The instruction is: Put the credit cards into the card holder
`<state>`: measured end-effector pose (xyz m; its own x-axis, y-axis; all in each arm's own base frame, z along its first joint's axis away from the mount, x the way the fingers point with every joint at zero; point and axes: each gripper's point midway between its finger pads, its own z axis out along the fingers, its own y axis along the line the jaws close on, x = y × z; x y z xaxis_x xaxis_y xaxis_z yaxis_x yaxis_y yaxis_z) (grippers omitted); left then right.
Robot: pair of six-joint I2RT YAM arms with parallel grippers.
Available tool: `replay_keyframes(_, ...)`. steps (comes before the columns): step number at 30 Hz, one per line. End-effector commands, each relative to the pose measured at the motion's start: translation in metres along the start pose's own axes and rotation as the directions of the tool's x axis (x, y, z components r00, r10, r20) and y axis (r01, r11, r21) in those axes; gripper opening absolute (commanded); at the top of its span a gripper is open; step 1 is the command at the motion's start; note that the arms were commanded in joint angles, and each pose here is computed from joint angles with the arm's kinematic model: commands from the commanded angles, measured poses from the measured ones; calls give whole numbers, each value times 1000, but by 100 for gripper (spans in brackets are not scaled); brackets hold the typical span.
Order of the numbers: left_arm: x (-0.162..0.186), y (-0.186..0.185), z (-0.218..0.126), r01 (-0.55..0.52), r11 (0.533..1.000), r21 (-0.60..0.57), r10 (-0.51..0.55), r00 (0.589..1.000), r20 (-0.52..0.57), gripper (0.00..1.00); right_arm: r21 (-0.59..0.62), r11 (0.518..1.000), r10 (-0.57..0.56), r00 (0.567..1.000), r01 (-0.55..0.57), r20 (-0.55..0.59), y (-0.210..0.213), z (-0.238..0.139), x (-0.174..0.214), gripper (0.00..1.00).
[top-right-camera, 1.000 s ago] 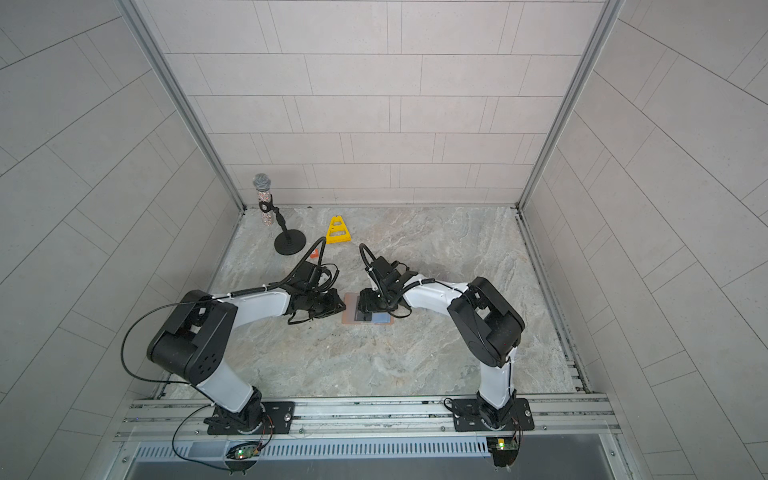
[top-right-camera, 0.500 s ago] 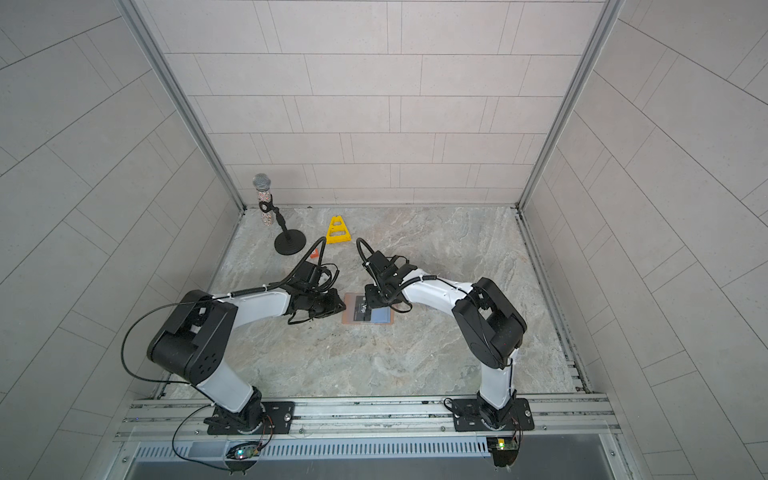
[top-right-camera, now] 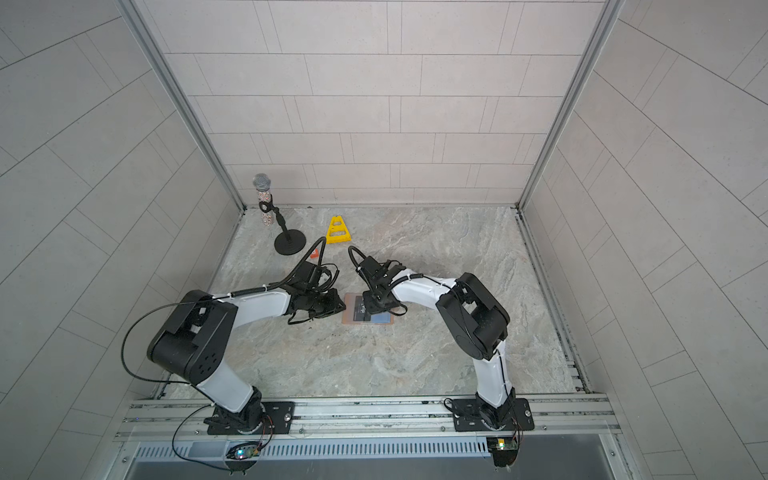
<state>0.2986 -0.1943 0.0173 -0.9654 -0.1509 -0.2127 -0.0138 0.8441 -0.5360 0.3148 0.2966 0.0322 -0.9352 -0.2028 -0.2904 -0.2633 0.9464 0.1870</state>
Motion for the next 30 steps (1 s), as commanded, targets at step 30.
replay_keyframes(30,13,17,-11,-27,993,-115,23,999,-43,25,-149,988,49,997,-39,59,28,-18,-7,9)
